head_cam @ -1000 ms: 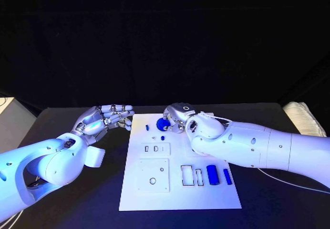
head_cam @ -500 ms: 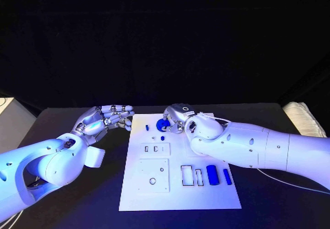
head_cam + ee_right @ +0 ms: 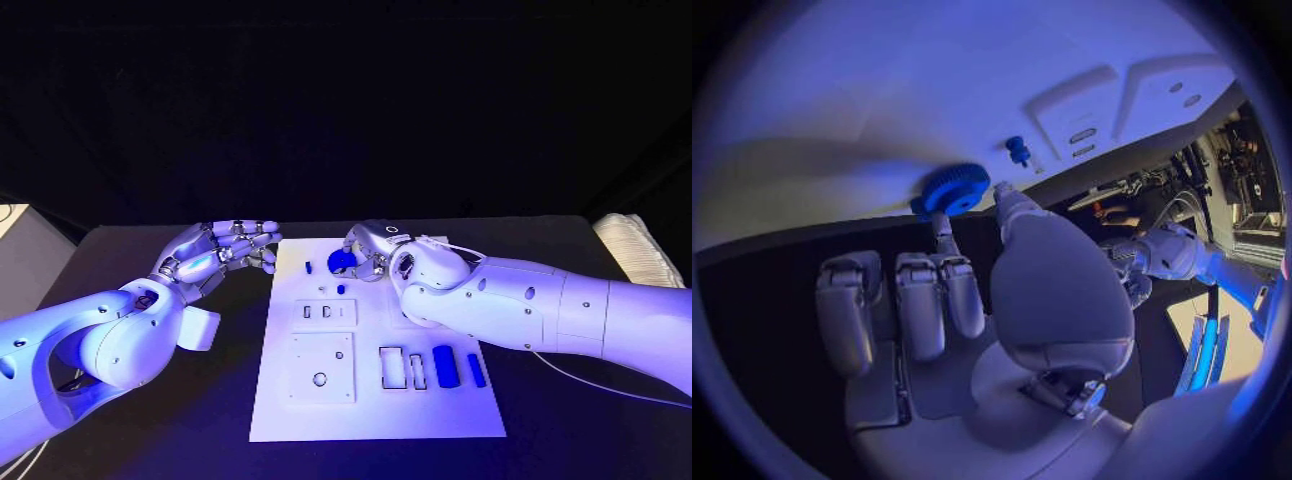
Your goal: Assemble the parts on the task board
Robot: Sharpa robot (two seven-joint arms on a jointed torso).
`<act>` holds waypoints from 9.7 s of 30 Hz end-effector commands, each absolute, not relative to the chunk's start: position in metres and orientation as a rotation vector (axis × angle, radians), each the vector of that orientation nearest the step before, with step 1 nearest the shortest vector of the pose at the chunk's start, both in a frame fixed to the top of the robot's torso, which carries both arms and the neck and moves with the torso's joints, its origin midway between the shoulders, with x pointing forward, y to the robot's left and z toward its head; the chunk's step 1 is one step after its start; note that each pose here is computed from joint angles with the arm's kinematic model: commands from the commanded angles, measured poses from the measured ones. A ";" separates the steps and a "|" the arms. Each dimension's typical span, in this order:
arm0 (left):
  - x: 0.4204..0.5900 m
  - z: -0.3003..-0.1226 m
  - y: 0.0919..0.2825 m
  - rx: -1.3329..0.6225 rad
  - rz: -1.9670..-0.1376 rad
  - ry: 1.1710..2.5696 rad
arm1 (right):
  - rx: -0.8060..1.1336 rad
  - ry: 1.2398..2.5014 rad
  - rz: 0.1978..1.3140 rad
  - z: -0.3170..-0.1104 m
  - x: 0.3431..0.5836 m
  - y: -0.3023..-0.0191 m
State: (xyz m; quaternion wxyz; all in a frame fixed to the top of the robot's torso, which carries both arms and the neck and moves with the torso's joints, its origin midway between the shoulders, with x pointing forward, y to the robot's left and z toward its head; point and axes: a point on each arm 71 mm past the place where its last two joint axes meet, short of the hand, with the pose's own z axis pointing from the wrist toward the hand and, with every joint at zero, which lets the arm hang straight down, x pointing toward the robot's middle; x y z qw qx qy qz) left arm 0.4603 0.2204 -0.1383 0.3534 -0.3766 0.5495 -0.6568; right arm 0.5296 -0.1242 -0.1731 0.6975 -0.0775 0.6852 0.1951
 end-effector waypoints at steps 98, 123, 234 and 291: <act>0.467 -0.141 0.223 -0.948 -1.700 1.428 | 0.077 1.639 0.525 -0.176 0.517 -0.331; 0.468 -0.141 0.223 -0.949 -1.698 1.429 | 0.070 1.649 0.507 -0.180 0.518 -0.330; 0.473 -0.163 0.215 -0.777 -1.397 1.776 | -0.049 1.639 0.579 -0.225 0.445 -0.091; 0.506 -0.187 0.171 -0.421 -0.744 2.252 | 0.211 1.579 0.825 -0.147 0.454 -0.191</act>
